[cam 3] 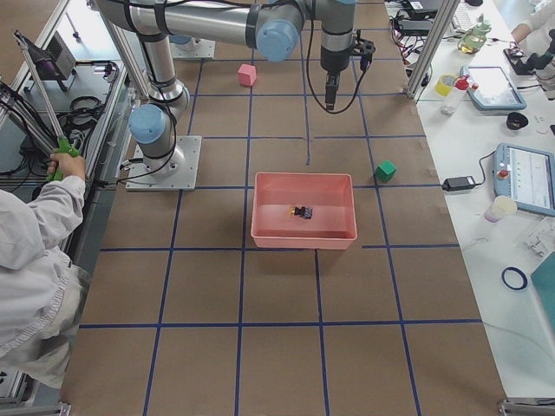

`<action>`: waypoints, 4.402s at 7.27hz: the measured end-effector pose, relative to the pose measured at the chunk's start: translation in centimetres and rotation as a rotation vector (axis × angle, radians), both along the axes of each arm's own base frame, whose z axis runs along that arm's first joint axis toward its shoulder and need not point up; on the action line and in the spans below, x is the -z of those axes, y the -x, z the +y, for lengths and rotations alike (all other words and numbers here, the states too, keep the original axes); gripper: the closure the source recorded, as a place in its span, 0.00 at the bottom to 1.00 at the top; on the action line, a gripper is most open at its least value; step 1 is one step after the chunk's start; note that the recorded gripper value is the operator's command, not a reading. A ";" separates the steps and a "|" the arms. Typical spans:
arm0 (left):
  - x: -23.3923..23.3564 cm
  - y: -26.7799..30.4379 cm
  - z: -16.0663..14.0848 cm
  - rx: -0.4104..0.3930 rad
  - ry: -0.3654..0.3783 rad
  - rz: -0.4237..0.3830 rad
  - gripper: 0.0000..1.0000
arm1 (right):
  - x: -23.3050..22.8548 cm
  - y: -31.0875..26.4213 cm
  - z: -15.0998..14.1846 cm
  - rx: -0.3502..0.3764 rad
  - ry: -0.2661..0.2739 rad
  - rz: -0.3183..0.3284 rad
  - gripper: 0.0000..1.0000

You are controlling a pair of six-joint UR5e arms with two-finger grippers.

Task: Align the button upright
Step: 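Move the right gripper over the pink tray toward the black button switch, then lower the right gripper into the tray and grasp the button switch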

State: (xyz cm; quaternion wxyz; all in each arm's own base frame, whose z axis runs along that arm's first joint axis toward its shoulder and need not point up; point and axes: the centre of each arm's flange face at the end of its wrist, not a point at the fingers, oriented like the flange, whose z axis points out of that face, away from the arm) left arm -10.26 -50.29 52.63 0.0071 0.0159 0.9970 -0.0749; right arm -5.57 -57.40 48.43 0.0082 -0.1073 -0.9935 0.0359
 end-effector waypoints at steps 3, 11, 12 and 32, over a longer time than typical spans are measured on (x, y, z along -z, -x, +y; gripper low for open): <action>-0.1 -0.1 0.1 -0.002 -0.001 -0.008 0.00 | 8.2 11.6 0.0 -0.038 -0.040 -0.021 0.00; 0.3 -0.1 0.8 -0.005 -0.055 -0.002 0.00 | 20.2 17.2 2.5 -0.004 -0.061 -0.035 0.00; 0.6 -0.1 1.4 -0.006 -0.104 0.001 0.00 | 20.7 17.4 2.7 -0.002 -0.066 -0.028 0.00; 0.6 -0.1 1.3 -0.004 -0.069 0.001 0.00 | 29.6 17.3 4.3 -0.094 -0.091 -0.032 0.00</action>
